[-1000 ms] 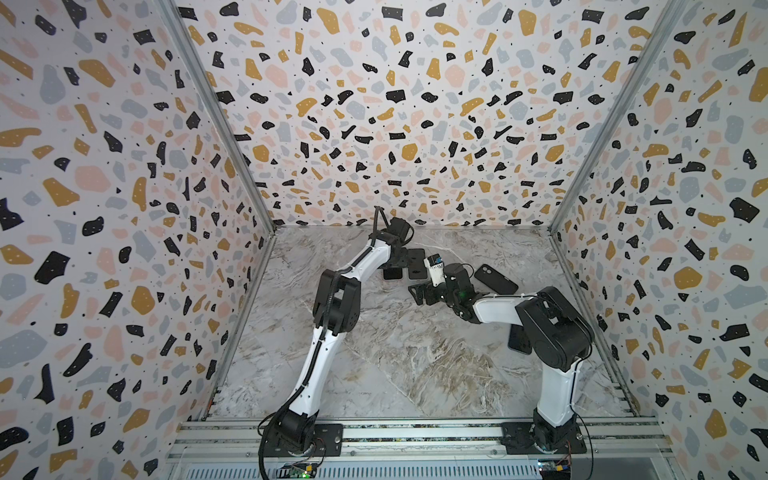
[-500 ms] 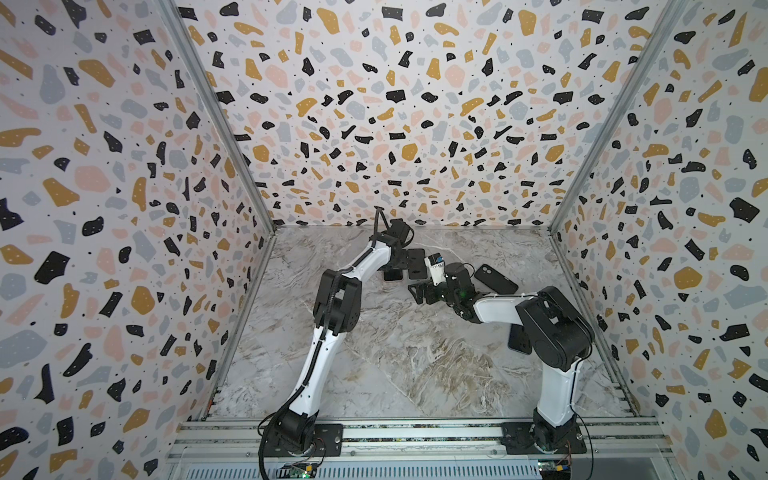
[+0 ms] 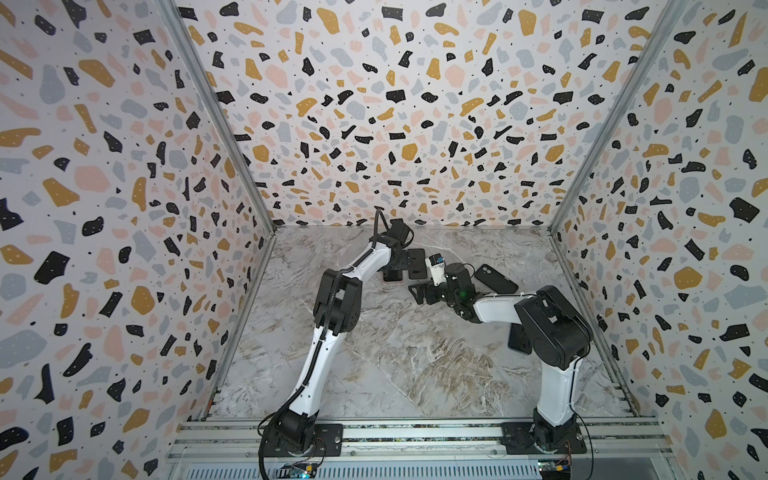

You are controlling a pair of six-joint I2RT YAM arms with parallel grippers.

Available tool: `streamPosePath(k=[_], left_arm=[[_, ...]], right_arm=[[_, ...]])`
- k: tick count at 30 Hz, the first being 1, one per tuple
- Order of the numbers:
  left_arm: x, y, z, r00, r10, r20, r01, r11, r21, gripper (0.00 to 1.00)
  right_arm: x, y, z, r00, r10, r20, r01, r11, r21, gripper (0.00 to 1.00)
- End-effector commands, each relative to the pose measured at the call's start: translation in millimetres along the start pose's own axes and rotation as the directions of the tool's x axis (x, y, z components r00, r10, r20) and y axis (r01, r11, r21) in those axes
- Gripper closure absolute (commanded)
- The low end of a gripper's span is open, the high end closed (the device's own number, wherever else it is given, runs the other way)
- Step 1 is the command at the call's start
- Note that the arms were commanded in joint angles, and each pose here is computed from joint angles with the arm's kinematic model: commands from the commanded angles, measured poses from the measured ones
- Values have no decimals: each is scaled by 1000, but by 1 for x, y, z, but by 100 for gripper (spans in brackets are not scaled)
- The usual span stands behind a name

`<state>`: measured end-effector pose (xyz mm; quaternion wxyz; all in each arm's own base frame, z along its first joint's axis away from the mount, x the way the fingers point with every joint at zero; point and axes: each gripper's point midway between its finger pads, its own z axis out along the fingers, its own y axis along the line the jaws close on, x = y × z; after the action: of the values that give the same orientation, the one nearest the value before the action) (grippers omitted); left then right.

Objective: Put the phone into the phone case
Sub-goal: 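Lower the pink-cased phone beside the light-blue-cased phone and open the left gripper, then move the right gripper to the black phone case and grasp its edge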

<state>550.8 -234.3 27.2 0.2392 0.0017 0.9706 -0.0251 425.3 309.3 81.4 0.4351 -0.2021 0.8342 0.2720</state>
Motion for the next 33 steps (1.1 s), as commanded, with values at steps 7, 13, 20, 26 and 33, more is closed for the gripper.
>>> streamPosePath(k=[7, 13, 20, 26, 33], left_arm=[[-24, 5, -28, 998, -27, 57, 27, 1000, 8, 8], [-36, 9, -75, 995, -34, 96, 32, 999, 23, 6], [-10, 7, -134, 991, -91, 93, 78, 988, 132, 6], [38, -11, -177, 992, -66, 110, 40, 975, 221, 6], [101, -35, -193, 996, 13, 86, -38, 953, 302, 2]], right_arm=[[-7, 1, -4, 1000, -4, 6, 4, 1000, -3, 1], [-28, 1, -13, 1000, -22, 17, 22, 1000, 20, 0], [-50, -40, -51, 998, -36, 47, 26, 981, 193, 7], [-49, -119, -96, 999, 29, 20, -35, 911, 412, 13], [-38, -203, -131, 978, 202, 45, -196, 836, 513, 18]])
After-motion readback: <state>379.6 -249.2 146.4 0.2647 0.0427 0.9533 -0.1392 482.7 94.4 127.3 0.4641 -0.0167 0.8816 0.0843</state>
